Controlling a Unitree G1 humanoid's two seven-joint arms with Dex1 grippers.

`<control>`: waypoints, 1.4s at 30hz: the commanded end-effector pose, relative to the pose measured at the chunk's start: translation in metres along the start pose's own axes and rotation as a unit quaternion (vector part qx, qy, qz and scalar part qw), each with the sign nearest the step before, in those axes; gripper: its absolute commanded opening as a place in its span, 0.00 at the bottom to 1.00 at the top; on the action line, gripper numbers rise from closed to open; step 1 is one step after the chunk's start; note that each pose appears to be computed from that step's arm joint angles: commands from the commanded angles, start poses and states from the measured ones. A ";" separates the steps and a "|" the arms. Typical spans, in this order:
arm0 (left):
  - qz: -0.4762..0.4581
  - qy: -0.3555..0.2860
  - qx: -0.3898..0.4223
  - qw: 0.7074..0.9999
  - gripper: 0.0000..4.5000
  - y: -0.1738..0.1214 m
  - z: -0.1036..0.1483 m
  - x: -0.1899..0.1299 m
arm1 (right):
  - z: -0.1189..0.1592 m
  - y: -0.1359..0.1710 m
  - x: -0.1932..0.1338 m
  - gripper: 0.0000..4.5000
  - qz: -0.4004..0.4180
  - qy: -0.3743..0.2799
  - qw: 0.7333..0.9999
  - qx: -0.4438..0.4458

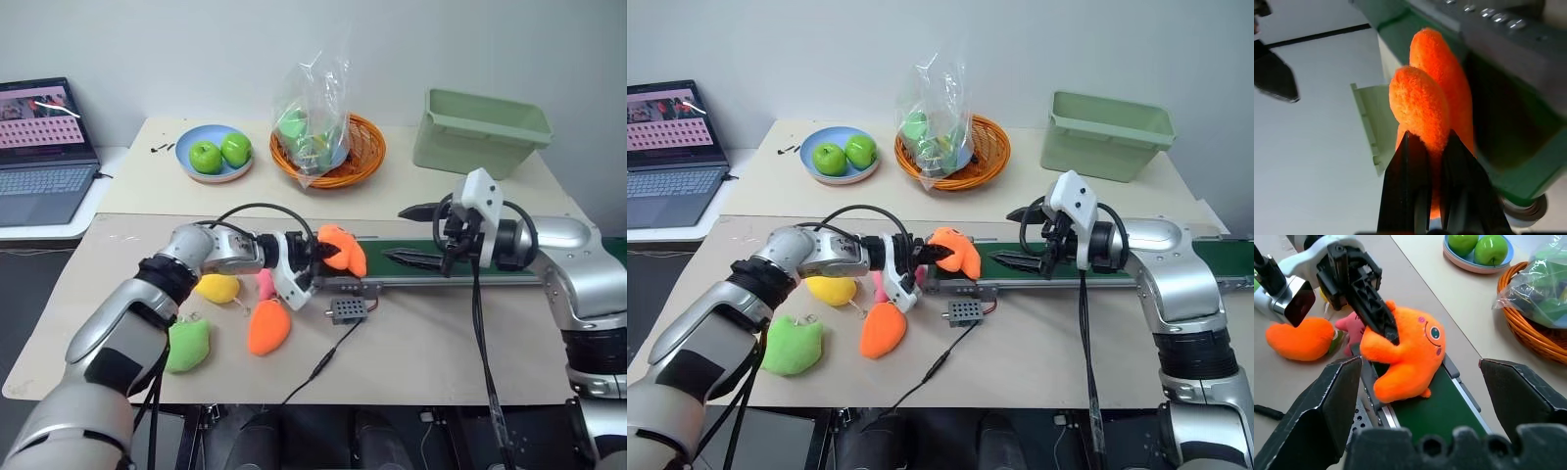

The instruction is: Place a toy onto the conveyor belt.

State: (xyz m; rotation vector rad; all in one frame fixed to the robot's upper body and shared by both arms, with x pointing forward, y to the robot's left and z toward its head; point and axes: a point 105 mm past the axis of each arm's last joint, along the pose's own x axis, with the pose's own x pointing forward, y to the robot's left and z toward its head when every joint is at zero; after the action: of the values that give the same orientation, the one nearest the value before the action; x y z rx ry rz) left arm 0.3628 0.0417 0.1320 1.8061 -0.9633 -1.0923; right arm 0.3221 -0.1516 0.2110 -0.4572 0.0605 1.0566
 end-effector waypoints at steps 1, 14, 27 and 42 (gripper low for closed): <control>-0.009 0.006 0.004 1.000 0.00 0.000 -0.008 -0.003 | 0.012 -0.003 -0.008 1.00 -0.015 -0.014 1.000 -0.017; -0.032 0.032 -0.097 0.994 0.90 -0.010 -0.017 -0.023 | 0.014 -0.003 -0.002 1.00 0.003 -0.014 1.000 -0.012; 0.092 0.118 -0.581 0.800 0.99 0.030 -0.070 -0.104 | -0.011 -0.023 -0.013 1.00 -0.020 0.084 0.994 -0.061; 0.169 0.086 -0.749 0.634 0.99 0.048 -0.013 -0.118 | 0.003 -0.037 0.003 1.00 0.017 0.034 0.997 -0.064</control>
State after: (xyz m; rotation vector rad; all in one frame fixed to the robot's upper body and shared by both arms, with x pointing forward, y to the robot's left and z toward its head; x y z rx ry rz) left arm 0.3214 0.1217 0.1922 0.2446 0.0759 -0.9953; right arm 0.3549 -0.1633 0.2138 -0.5981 0.1120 1.0796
